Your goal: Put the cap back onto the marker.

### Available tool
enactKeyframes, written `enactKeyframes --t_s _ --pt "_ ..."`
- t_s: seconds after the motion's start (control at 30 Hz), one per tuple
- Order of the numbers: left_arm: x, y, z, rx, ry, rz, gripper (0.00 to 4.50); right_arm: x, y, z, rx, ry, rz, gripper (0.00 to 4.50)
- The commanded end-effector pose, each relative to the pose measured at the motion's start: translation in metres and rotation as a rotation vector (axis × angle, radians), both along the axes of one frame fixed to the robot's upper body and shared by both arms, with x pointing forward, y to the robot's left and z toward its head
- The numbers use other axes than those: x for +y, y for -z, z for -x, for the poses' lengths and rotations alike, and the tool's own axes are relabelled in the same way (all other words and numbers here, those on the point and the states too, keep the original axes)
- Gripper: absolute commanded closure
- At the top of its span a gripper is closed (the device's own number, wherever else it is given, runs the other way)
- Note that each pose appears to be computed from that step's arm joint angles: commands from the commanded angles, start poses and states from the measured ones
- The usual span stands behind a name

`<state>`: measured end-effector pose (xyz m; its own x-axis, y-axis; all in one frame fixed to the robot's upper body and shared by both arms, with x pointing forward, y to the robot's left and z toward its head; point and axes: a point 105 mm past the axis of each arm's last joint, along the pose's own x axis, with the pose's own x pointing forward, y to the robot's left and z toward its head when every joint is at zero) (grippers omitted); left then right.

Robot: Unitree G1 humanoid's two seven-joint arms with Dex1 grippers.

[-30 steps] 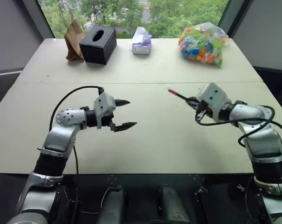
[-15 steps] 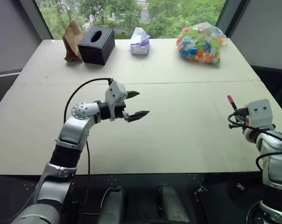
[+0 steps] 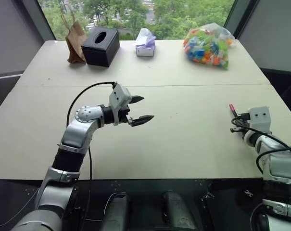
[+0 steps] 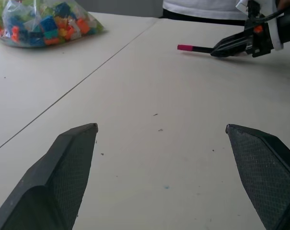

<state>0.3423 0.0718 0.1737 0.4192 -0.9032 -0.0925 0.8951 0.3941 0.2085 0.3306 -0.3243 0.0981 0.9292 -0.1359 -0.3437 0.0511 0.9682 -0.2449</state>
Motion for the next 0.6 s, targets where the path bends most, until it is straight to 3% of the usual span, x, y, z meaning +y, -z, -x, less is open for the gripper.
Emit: enactKeyframes --t_s 0.03,0.1,0.13,0.33,0.47,0.6 --pt "0.0 -0.013 0.008 -0.03 0.035 0.019 0.02 -0.005 -0.013 -0.003 -0.036 -0.008 0.023 4.5" --pt "-0.001 -0.013 0.011 -0.023 0.051 0.022 0.0 -0.006 -0.013 -0.002 -0.033 -0.009 0.026 3.51" --pt "-0.002 -0.014 0.012 -0.022 0.058 0.023 0.0 -0.007 -0.013 -0.002 -0.034 -0.01 0.028 3.27" --pt "-0.007 -0.017 0.02 -0.013 0.13 0.033 0.0 -0.007 -0.019 0.002 -0.037 -0.022 0.027 0.1" --pt "-0.006 -0.019 0.023 -0.008 0.182 0.021 0.0 -0.001 -0.047 0.014 -0.076 -0.073 0.077 0.02" --pt "-0.006 -0.023 0.021 -0.013 0.215 0.011 0.0 0.013 -0.094 0.041 -0.114 -0.147 0.104 0.02"
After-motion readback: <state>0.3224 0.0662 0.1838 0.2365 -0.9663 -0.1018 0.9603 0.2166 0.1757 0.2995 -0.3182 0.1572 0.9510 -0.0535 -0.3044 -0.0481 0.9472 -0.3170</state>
